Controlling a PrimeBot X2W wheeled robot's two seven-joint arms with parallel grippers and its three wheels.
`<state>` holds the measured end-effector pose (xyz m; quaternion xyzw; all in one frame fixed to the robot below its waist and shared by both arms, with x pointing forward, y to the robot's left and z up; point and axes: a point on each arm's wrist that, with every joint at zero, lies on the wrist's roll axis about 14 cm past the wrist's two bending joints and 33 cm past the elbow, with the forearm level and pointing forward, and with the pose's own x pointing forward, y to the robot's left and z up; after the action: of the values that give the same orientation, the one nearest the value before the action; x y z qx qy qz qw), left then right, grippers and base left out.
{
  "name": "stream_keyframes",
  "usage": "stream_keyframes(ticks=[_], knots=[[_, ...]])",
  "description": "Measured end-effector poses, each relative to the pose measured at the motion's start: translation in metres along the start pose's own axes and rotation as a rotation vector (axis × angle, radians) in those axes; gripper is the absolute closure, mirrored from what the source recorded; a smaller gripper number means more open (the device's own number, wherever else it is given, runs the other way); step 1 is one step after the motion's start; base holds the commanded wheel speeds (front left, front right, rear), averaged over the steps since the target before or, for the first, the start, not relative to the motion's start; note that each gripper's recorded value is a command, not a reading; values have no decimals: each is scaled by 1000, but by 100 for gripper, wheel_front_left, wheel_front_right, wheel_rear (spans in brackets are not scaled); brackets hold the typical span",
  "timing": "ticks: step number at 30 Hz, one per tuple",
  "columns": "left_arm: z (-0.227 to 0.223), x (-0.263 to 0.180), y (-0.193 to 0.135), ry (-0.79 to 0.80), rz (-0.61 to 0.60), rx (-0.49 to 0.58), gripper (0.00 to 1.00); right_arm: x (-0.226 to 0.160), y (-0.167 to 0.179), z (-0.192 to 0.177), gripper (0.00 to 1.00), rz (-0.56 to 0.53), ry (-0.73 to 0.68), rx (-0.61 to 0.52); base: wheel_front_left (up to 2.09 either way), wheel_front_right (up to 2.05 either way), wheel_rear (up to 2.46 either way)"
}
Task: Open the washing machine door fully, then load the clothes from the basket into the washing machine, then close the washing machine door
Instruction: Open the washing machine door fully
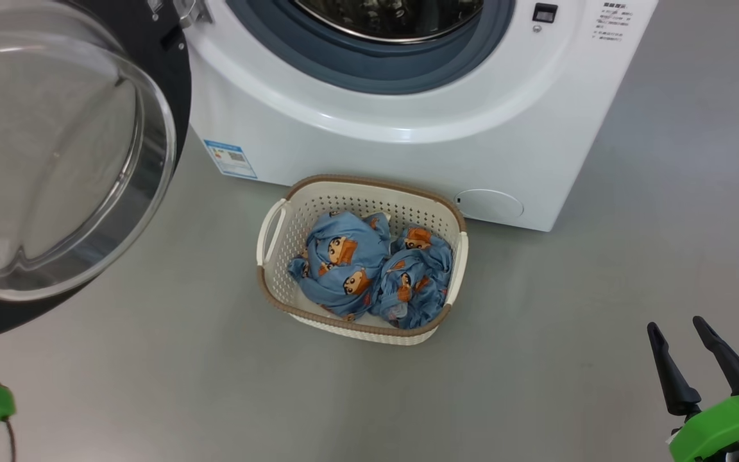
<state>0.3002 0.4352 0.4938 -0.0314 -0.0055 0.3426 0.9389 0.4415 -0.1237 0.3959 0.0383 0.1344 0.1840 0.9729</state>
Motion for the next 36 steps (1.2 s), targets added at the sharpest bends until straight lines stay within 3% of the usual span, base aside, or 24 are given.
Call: stream_keyframes(ticks=[22, 36], knots=[[-34, -44, -141, 74, -427, -41, 0, -51, -39, 13, 0, -163, -56, 30, 0, 0, 0], [-39, -61, -212, 96, -642, -81, 0, -95, -72, 16, 0, -308, -91, 63, 0, 0, 0]])
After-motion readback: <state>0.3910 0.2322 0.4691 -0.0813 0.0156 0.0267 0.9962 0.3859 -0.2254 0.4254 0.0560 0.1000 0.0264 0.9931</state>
